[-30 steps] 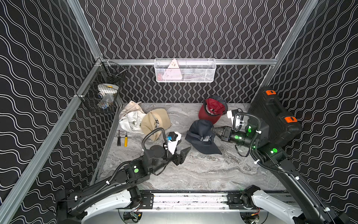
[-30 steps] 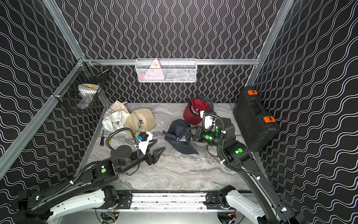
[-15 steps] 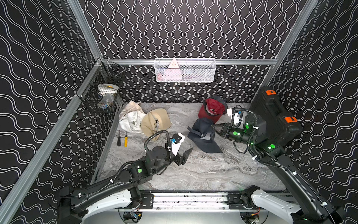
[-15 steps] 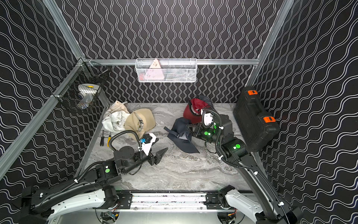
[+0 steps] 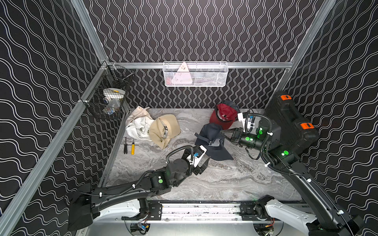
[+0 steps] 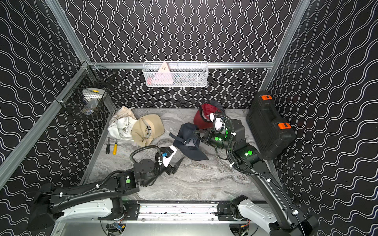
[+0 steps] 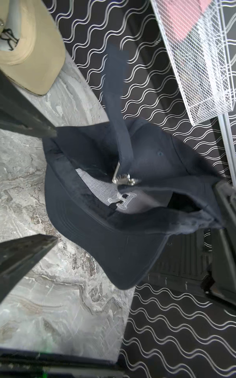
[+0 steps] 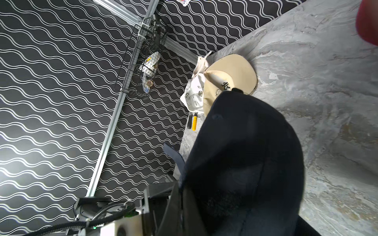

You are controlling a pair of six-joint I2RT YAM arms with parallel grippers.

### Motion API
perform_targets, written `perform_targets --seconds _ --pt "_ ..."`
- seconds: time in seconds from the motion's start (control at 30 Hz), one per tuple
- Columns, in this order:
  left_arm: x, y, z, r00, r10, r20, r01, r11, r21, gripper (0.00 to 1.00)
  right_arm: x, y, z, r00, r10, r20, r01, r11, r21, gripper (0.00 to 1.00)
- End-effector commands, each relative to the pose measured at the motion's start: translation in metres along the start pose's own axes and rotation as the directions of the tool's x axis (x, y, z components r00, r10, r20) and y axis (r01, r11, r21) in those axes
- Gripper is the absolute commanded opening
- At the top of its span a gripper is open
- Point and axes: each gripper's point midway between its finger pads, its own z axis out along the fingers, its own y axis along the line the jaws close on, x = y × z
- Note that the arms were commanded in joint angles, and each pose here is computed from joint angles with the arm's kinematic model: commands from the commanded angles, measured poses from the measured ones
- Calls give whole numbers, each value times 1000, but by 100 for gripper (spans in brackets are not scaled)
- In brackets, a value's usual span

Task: Open the adjustable buckle of the baseball cap
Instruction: Open the adjustable buckle on the baseball cap.

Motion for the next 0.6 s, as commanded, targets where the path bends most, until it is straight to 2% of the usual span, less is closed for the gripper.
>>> perform_targets --seconds 0.0,0.17,0.27,0.57 --pt "-25 3 4 996 13 85 -11 999 -32 78 -5 17 -2 1000 -7 10 7 998 -64 0" --pt "-32 2 10 994 19 105 -15 999 -39 75 -3 22 -4 1000 -3 -5 3 996 -89 0" --pt "-33 -1 14 994 30 101 -27 999 -36 70 -2 24 -5 1000 -5 -4 5 996 -94 0" --pt "-32 -5 19 994 41 98 -39 999 -29 35 1 24 -7 1000 -6 -16 4 994 -105 0"
